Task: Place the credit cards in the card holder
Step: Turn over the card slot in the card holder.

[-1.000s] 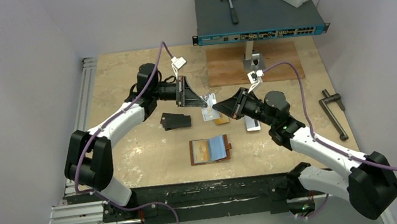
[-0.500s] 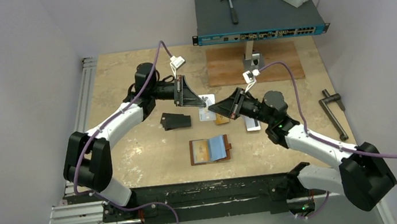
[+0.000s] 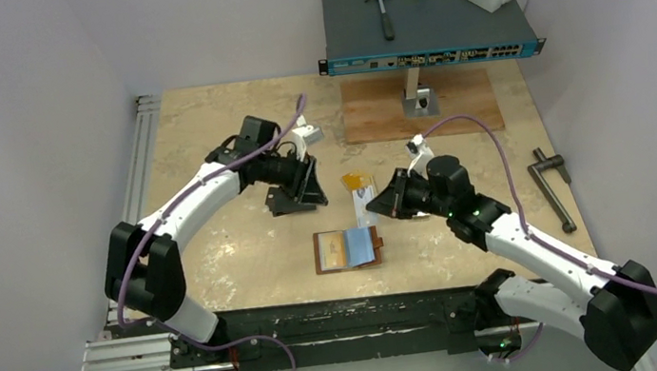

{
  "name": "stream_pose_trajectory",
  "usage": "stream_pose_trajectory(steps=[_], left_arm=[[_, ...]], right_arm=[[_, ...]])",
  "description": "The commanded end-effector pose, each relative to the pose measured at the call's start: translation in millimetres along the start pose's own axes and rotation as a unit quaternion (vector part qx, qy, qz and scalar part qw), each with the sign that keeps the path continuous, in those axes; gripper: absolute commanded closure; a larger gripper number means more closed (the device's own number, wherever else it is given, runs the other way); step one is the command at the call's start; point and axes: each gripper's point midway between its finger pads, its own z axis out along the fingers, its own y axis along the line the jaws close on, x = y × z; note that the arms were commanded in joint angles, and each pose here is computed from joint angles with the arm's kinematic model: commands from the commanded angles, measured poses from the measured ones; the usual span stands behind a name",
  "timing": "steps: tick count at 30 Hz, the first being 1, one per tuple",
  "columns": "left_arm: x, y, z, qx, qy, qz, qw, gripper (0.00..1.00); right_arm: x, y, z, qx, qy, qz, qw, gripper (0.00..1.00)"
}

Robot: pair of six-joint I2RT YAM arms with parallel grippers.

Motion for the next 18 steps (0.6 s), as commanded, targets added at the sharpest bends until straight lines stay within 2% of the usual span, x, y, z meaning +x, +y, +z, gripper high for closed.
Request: stream_pose_trajectory(steps=[1,6,14,18], left_arm=[[48.5,20.4,-2.8,-0.067,0.087,0.174,0.979,0.71],[75.9,19.4,19.5,-0.076,0.129,0.256,0.955,0.72],[85.7,19.6,39.8,-0.069,0.139,0.237,0.959,0.73],[88.9,17.5,46.5,-0.069,0.122,0.223,0.965,0.74]], right_arm=[[47.2,-53.7,-6.6,0.094,0.057,0.011,0.994,1.00],[58.8,-68.4,-9.1,0.116,0.066,0.008,0.991,1.00],[64.9,-76.3,-5.9,0.123,0.073,0.009,0.990,1.00],[66.1,-79.1,-4.4,0.123,0.070,0.010,0.990,1.00]])
